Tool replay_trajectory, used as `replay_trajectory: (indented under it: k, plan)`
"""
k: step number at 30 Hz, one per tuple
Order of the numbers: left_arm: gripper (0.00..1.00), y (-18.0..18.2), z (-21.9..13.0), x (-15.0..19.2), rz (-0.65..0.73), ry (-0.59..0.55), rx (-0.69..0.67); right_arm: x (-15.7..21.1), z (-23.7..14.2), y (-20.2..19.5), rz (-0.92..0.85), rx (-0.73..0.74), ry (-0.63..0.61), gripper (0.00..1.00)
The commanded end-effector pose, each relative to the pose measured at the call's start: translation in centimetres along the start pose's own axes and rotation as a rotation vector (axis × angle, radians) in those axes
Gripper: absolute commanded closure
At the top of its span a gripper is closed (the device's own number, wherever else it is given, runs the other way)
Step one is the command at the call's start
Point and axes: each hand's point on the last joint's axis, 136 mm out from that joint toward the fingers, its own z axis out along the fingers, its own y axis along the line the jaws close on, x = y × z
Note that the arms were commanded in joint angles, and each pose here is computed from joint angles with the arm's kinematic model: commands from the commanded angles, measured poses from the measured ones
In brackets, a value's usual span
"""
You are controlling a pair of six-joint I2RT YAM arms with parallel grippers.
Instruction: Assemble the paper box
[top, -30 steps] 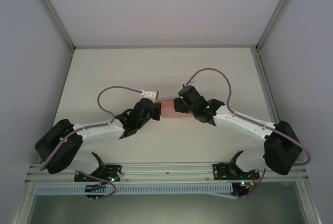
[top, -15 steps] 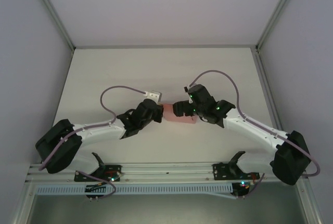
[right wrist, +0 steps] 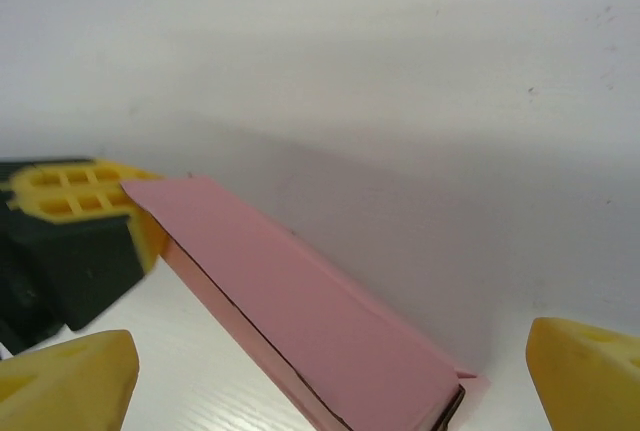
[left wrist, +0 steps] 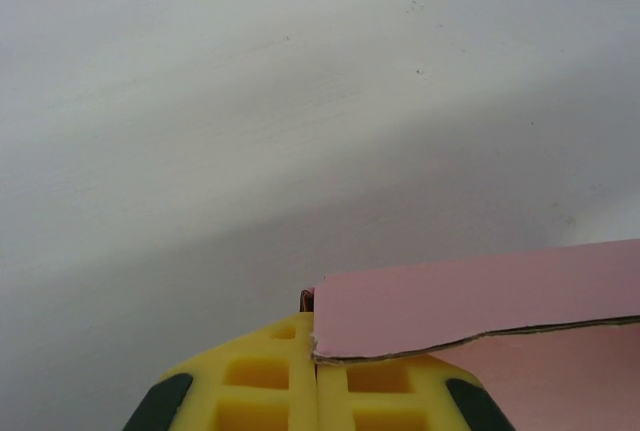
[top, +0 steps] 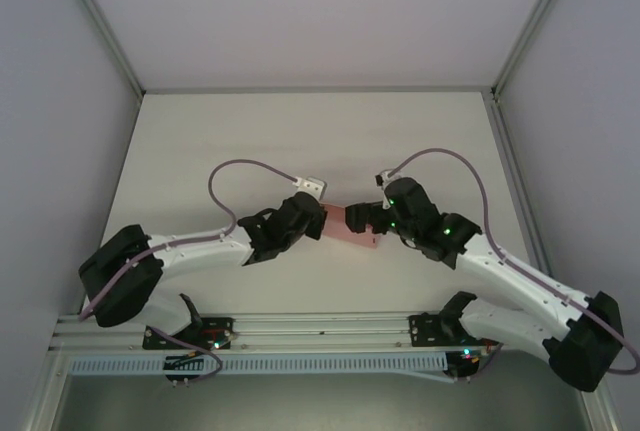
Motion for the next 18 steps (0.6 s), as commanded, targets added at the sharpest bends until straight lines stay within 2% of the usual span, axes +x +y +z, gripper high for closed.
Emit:
replay_trajectory:
  k: [1, 4, 11, 14, 18]
  plan:
    - [1.0, 1.3, 0.4, 4.0, 0.104, 0.136, -0.078, -1.0, -1.0, -3.0, 0.165, 0.121, -0.101, 0.0]
    - [1.0, 1.2, 0.4, 4.2, 0.111, 0.137, -0.082, -0.1, -1.6, -5.9, 0.29, 0.22, -0.132, 0.0]
    - [1.0, 0.9, 0.1, 4.4, 0.139, 0.137, -0.067, 4.1, 1.2, -6.5, 0.349, 0.165, -0.029, 0.15]
    - [0.9, 0.9, -0.3, 4.2, 0.147, 0.131, -0.059, 5.8, 2.1, -6.9, 0.366, 0.183, 0.035, 0.2]
    - [0.65, 0.1, -1.4, 3.5, 0.156, 0.137, -0.005, 7.7, 3.1, -7.0, 0.407, 0.164, 0.081, 0.21]
